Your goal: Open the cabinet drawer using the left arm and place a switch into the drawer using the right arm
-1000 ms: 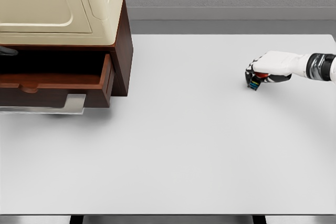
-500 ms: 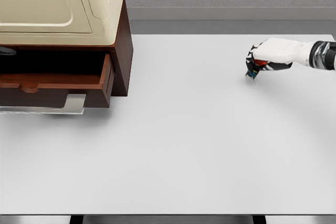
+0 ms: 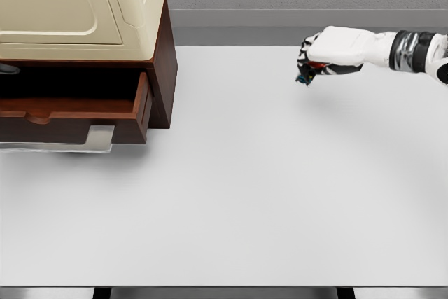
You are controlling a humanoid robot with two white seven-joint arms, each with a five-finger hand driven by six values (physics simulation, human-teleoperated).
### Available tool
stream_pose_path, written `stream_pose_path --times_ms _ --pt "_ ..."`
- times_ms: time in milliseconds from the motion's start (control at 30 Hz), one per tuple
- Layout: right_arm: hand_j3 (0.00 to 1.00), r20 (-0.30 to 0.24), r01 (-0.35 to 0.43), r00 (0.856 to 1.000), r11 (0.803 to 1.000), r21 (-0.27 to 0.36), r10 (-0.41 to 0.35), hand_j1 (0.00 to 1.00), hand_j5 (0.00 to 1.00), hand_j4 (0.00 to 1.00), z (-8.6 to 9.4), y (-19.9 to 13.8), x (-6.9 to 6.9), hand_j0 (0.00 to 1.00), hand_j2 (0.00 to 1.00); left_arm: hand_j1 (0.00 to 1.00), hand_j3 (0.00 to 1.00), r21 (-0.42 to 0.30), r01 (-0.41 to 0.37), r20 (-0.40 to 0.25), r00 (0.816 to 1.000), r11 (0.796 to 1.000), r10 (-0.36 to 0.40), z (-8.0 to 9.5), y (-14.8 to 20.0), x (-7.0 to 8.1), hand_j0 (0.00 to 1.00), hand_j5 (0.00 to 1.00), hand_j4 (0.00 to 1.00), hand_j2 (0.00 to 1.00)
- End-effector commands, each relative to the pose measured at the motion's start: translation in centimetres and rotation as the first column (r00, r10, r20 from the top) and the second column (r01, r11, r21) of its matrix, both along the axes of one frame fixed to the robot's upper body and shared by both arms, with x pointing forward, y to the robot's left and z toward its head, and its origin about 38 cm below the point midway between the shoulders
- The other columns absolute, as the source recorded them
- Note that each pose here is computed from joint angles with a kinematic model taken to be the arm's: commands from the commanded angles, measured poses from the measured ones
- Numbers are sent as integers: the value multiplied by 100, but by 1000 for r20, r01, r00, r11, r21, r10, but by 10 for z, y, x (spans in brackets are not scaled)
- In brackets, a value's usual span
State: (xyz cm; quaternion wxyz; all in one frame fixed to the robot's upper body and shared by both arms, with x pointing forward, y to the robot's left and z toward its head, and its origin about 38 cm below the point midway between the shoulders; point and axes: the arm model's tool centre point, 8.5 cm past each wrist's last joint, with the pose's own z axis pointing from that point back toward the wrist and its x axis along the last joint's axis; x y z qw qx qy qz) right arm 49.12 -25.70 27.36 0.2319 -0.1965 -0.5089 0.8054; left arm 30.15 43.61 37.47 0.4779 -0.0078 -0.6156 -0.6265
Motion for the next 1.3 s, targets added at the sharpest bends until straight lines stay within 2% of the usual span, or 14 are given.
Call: stream_pose_path --times_ms 0,100,167,267,333,467,600,667,767,933,1033,1167,1267 --pt "31 7 -80 997 996 -27 80 31 31 31 -1 23 -13 31 31 100 100 -8 -7 -3 1000 1000 7 1 1 0 100 100 100 100" --pt "31 60 -151 986 987 -61 155 31 31 31 20 43 -21 31 31 100 100 -5 -16 -6 1000 1000 16 0 4 -1 100 100 100 100" --pt "31 81 -185 978 980 -79 192 31 31 31 27 52 -27 31 31 100 100 2 -30 -6 1000 1000 30 2 8 -3 100 100 100 100" --pt "31 69 -250 964 961 -117 259 31 31 31 31 71 -33 31 31 100 100 6 -59 -4 998 998 59 2 17 -1 100 100 100 100" --pt "31 92 -285 950 949 -136 299 31 31 31 41 82 -39 31 31 100 100 6 -60 -4 998 998 60 2 18 -1 100 100 100 100" --pt "32 108 -326 933 934 -149 343 32 32 32 49 100 -42 32 32 100 100 6 -60 -2 998 998 60 3 18 -1 100 100 100 100" --pt "32 134 -378 908 913 -152 397 32 32 32 62 120 -49 32 32 100 100 6 -60 -2 998 998 60 3 18 -1 100 100 100 100" --pt "32 128 -429 883 887 -171 451 32 32 32 63 144 -55 32 32 100 100 7 -63 -3 998 998 63 2 19 -1 100 100 100 100" --pt "32 138 -462 864 870 -171 485 32 32 32 67 157 -61 32 32 100 100 7 -63 -3 998 998 63 2 19 -1 100 100 100 100" --pt "32 152 -537 810 820 -198 566 32 32 32 72 184 -80 32 32 100 100 7 -63 -3 998 998 63 2 19 -1 100 100 100 100" --pt "32 161 -561 791 805 -193 590 32 32 32 79 194 -85 32 32 100 100 7 -63 -3 998 998 63 2 19 -1 100 100 100 100" --pt "32 160 -615 746 761 -207 646 32 32 32 88 218 -97 32 32 100 100 7 -63 -2 998 998 63 3 19 -1 100 100 100 100" --pt "32 175 -631 729 748 -203 662 32 32 32 99 226 -101 32 32 100 100 7 -65 -3 998 998 65 2 19 -1 100 100 100 100"
